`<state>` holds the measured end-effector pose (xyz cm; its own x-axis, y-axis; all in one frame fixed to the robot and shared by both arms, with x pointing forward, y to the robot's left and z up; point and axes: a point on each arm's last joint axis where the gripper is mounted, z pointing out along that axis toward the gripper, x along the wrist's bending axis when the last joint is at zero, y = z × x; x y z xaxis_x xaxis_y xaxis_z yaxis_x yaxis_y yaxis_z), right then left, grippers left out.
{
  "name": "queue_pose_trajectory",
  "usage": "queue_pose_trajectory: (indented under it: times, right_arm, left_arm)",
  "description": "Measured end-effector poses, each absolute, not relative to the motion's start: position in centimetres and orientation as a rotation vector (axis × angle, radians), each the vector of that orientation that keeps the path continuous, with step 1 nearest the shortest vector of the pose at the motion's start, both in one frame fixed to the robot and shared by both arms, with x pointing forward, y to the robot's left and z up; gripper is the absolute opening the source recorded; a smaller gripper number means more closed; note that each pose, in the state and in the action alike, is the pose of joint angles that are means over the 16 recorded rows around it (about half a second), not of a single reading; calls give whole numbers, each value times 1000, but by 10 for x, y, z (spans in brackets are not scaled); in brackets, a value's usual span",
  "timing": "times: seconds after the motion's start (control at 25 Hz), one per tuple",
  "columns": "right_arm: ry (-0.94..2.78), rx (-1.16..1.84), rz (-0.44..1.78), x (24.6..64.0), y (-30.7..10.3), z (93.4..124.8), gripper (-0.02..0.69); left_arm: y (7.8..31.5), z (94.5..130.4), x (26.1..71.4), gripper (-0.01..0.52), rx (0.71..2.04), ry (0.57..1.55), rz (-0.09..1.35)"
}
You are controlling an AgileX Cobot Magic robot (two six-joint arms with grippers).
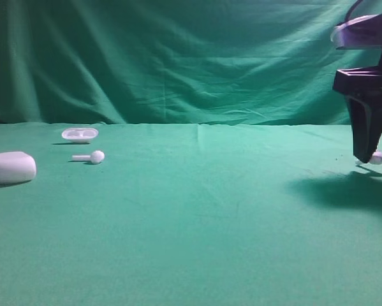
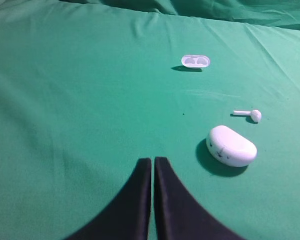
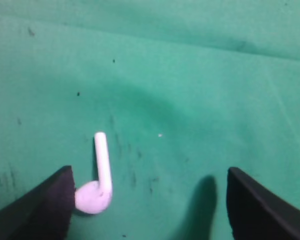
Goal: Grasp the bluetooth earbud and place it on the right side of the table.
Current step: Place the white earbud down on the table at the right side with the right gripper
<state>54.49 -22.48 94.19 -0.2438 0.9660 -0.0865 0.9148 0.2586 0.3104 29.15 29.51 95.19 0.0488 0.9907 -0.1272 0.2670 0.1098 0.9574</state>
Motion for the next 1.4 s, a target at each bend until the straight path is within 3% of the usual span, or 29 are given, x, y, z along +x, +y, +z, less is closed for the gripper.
queue_pose_trajectory:
  times: [0.64,1.08,1.24,1.4]
  right_arm:
    - [2312,1804,124,548,-226,940,556]
    - [2287,1893,104,544,-226,993,547]
    - [2257,1901,193,529,-228,1028,483]
    - [2217,1890,311,500,-234,1066,357]
  left_arm:
    - [295,952,291,0,1339,1405,933]
    - [295,952,291,0,1339,1405,933]
    - [295,952,291,0,1339,1405,933]
    - [295,952,291,0,1339,1405,933]
